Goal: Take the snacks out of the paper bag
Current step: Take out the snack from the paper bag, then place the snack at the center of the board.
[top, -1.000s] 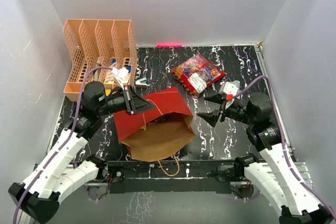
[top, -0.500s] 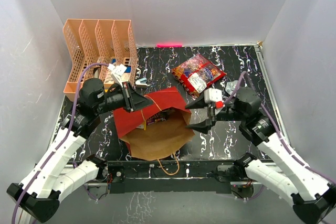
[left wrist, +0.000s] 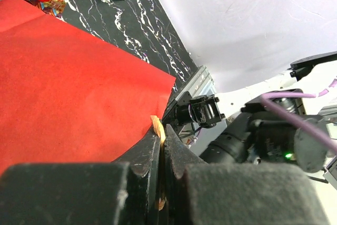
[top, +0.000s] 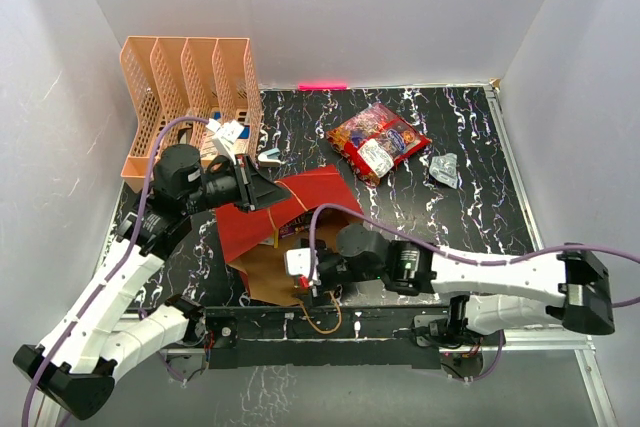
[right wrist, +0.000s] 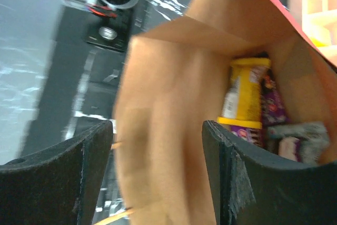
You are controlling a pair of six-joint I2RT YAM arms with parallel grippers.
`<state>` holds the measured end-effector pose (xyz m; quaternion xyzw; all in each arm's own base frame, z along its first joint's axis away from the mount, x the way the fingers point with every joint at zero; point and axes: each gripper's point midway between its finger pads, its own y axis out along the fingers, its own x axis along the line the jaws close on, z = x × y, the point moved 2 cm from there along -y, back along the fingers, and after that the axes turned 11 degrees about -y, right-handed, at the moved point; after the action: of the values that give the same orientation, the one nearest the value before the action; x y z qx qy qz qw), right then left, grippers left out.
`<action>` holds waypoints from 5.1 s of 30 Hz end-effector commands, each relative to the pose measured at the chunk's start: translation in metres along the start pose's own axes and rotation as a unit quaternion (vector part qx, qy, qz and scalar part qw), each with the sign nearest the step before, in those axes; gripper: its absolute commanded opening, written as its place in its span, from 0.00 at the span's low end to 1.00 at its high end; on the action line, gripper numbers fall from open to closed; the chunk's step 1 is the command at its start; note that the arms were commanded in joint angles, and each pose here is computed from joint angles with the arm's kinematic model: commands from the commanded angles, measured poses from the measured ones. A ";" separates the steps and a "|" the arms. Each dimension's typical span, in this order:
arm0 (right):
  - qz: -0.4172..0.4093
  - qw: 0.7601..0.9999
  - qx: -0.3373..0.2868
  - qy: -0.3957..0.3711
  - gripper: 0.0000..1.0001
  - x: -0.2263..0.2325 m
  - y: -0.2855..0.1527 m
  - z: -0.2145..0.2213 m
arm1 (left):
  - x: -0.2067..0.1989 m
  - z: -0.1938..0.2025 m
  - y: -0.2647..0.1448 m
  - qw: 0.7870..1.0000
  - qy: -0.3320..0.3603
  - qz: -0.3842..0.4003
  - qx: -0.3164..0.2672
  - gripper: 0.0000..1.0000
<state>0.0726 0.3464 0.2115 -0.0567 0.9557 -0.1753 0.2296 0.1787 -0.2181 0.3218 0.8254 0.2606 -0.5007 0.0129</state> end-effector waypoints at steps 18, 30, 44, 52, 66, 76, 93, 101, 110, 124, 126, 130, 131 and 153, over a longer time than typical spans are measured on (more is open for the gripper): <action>0.251 0.936 -0.004 -0.248 0.63 -0.083 0.082 0.061 | -0.024 -0.005 -0.011 0.999 0.018 0.036 -0.013 0.00; 0.247 0.937 0.029 -0.247 0.71 -0.108 0.107 0.107 | -0.027 0.001 -0.014 0.999 0.012 0.042 -0.002 0.00; 0.235 0.952 0.059 -0.189 0.85 -0.111 0.136 0.149 | -0.029 0.000 -0.015 0.999 0.014 0.044 0.001 0.00; 0.249 0.955 0.079 -0.140 0.78 -0.117 0.137 0.174 | -0.030 0.002 -0.020 0.999 0.015 0.039 0.000 0.00; 0.241 0.958 0.115 -0.100 0.36 -0.120 0.137 0.202 | -0.030 0.002 -0.023 0.999 0.020 0.031 -0.001 0.00; 0.231 0.965 0.089 -0.089 0.12 -0.121 0.123 0.169 | -0.024 0.002 -0.021 1.000 0.020 0.020 -0.004 0.00; 0.196 0.975 0.097 -0.047 0.07 -0.057 0.066 0.108 | -0.019 -0.004 -0.019 0.999 0.026 0.011 -0.024 0.00; 0.183 0.976 0.118 -0.012 0.07 -0.036 0.014 0.095 | -0.015 -0.006 -0.019 0.999 0.032 0.003 -0.035 0.00; 0.157 0.982 0.103 0.006 0.07 -0.031 -0.061 0.037 | -0.002 -0.007 -0.016 0.998 0.026 -0.030 -0.039 0.00; 0.357 0.930 0.085 0.021 0.07 -0.098 -0.173 -0.037 | 0.002 -0.008 -0.017 0.998 0.025 -0.038 -0.043 0.00; 0.451 0.889 0.081 0.029 0.07 -0.120 -0.195 -0.040 | 0.002 -0.008 -0.017 0.998 0.025 -0.039 -0.043 0.00; 0.602 0.792 0.088 0.045 0.07 -0.151 -0.224 -0.036 | 0.003 -0.009 -0.016 0.998 0.024 -0.042 -0.043 0.00; 0.620 0.777 0.101 0.037 0.07 -0.156 -0.226 -0.032 | 0.003 -0.009 -0.015 0.998 0.024 -0.043 -0.042 0.00; 0.704 0.515 0.155 0.464 0.07 -0.160 -0.287 0.287 | 0.006 -0.008 -0.012 0.998 0.012 -0.050 -0.036 0.00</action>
<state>0.3440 0.0296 0.1555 0.7497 0.6247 -0.1915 -0.1045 0.1828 -0.2016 0.3151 0.8103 0.3249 -0.4876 0.0083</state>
